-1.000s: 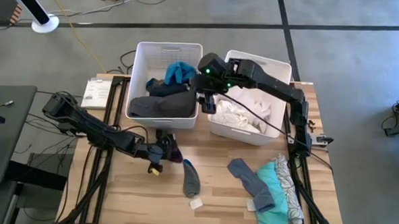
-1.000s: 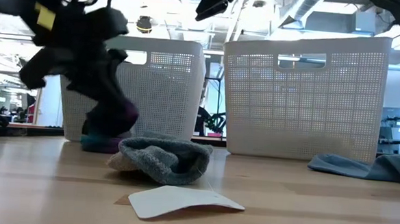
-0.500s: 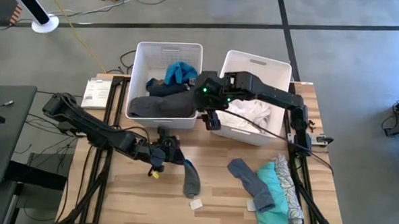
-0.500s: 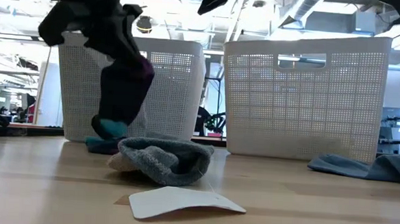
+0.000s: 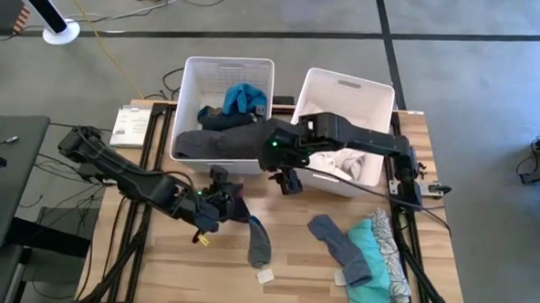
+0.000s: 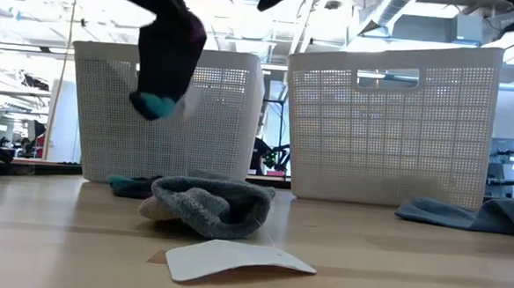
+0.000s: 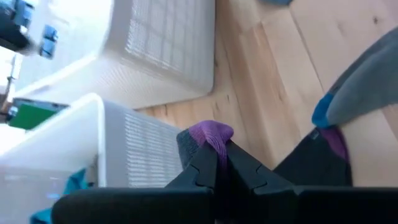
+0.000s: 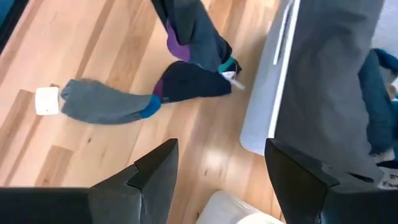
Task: Sort clothes
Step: Put the purple sock into the left white bin
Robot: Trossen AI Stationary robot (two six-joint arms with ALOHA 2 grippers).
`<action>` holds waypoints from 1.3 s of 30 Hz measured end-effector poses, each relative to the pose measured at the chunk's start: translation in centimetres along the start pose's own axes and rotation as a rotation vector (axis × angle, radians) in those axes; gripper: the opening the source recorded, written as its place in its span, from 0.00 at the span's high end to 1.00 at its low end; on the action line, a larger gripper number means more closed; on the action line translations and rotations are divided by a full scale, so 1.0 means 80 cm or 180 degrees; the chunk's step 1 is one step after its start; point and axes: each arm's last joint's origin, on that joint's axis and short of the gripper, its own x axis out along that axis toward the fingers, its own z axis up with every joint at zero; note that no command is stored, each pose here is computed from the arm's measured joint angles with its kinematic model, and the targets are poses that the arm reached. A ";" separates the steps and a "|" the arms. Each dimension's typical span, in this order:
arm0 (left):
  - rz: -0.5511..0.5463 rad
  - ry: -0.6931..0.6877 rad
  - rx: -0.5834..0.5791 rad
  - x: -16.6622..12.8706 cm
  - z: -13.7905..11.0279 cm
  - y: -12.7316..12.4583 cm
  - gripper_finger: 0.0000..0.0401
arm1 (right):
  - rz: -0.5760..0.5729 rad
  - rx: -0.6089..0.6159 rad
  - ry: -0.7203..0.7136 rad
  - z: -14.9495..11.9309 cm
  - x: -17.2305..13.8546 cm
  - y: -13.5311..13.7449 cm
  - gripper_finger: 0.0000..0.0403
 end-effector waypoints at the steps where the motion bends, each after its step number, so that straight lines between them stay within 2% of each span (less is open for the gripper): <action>1: 0.0006 -0.0027 0.0012 -0.004 0.004 0.003 0.99 | 0.0011 -0.0006 -0.0003 0.001 0.000 0.003 0.37; 8: -0.0006 -0.0271 0.0097 -0.031 0.027 0.016 0.99 | 0.0079 -0.0016 0.0012 0.006 0.001 0.021 0.37; 13: -0.0008 -0.0347 0.0157 -0.049 0.037 0.025 0.99 | -0.0019 -0.0016 0.0149 0.005 0.001 0.033 0.37; 25: 0.0441 -0.0221 0.0359 -0.090 0.049 0.061 0.99 | 0.0027 0.0079 0.0228 0.010 0.000 0.063 0.37; 33: 0.0766 -0.0059 0.0413 -0.107 0.048 0.091 0.99 | 0.0132 0.0162 0.0261 0.014 -0.002 0.096 0.37; 39: 0.0922 0.0026 0.0208 -0.118 0.030 0.124 0.99 | 0.0223 0.0176 0.0278 0.017 -0.004 0.125 0.37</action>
